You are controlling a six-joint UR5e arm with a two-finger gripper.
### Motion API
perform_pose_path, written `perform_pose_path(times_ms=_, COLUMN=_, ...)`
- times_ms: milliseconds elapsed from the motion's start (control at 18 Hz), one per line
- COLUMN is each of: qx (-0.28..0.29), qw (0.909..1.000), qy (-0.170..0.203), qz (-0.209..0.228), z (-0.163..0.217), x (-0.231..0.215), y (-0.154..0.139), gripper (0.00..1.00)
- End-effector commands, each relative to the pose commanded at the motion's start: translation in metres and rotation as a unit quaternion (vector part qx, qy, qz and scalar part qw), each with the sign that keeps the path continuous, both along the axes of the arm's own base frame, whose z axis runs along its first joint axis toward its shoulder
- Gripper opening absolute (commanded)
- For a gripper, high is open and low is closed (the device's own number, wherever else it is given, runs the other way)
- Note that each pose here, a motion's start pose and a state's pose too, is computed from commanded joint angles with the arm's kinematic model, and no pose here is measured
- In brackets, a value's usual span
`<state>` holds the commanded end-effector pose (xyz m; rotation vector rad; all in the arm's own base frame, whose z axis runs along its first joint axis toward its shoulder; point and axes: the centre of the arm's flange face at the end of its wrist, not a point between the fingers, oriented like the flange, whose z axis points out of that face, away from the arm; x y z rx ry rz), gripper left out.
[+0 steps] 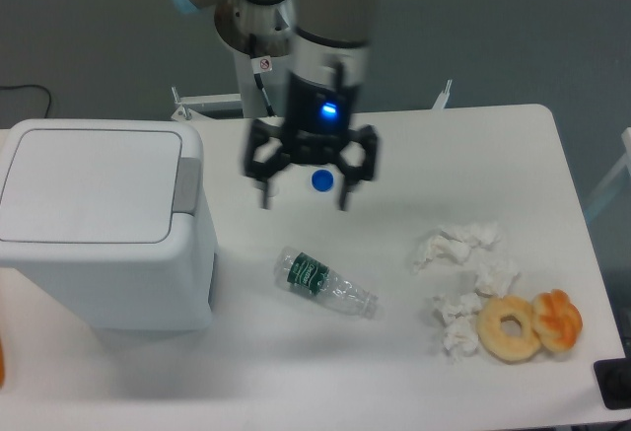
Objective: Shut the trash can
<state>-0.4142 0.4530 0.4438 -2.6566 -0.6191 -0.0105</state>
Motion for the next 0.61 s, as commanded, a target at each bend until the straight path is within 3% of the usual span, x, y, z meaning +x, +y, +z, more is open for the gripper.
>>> perform_pose_path(times_ms=222, qx=-0.082, qw=0.9953, qy=0.031, qz=-0.042, z=-0.043, x=-0.035, y=0.004, gripper=1.00)
perform_pose_path(times_ms=444, qx=-0.171, qw=0.9716, qy=0.049, qz=-0.156, z=-0.107, x=-0.069, y=-0.002, gripper=1.00)
perform_pose_path(times_ms=611, qx=-0.186, qw=0.9660, qy=0.045, qz=-0.175, z=-0.127, x=-0.090, y=-0.016, gripper=1.00)
